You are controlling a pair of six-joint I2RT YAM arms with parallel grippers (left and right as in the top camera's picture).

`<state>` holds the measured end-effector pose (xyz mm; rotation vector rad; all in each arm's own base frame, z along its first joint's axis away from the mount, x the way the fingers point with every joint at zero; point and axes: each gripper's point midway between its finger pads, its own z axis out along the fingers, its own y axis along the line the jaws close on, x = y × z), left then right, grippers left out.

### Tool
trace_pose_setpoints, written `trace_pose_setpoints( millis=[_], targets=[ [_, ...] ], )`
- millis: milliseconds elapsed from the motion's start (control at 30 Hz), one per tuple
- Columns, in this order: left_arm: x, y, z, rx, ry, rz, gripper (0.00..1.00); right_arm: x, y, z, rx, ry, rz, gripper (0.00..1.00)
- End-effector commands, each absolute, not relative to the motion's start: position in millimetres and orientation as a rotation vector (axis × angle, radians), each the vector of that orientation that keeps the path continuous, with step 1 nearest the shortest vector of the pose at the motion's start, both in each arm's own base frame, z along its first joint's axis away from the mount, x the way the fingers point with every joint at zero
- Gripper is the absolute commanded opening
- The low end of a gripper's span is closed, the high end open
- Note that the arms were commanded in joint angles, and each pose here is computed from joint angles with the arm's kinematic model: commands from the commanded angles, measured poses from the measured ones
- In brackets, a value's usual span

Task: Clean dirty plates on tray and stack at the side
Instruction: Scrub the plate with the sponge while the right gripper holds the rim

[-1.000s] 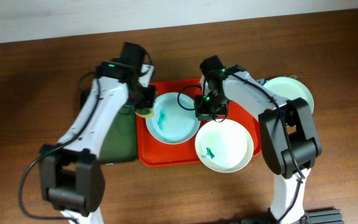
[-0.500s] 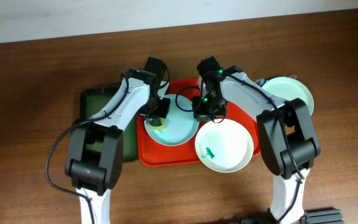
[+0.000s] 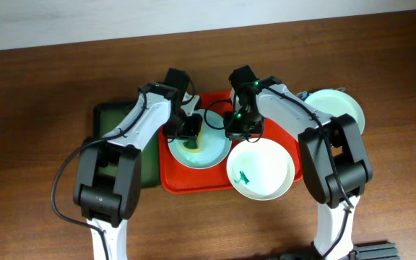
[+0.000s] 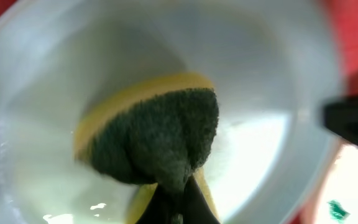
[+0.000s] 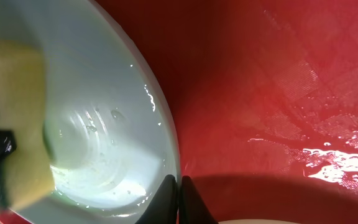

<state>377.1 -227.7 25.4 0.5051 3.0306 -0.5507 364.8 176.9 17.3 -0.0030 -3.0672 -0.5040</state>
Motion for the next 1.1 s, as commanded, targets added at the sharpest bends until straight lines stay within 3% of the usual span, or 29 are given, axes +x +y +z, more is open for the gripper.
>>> trace_pose_setpoints(
  millis=[0,133,467,667,767,933,1067],
  targets=[
    [395,-247,67,0.52,2.928,-0.63,0.0,362,179,16,0.024,-3.068,-0.501,0.04],
    [410,-204,61,0.476,2.944,-0.219,0.0,363,179,17,0.025,-3.071,-0.503,0.04],
    [387,-186,4,0.439,3.008,-0.138,0.0,364,180,17,0.026,-3.074,-0.506,0.04],
    [354,-257,22,0.488,2.996,-0.876,0.0,364,180,17,0.025,-3.074,-0.505,0.04],
    [364,-271,38,0.508,2.915,-0.985,0.0,364,180,17,0.025,-3.074,-0.505,0.04],
    [403,-230,65,0.43,2.895,-0.578,0.0,364,180,17,0.025,-3.074,-0.505,0.04],
    [387,-184,51,0.396,3.021,-0.213,0.0,366,180,17,0.027,-3.08,-0.51,0.04]
  ],
)
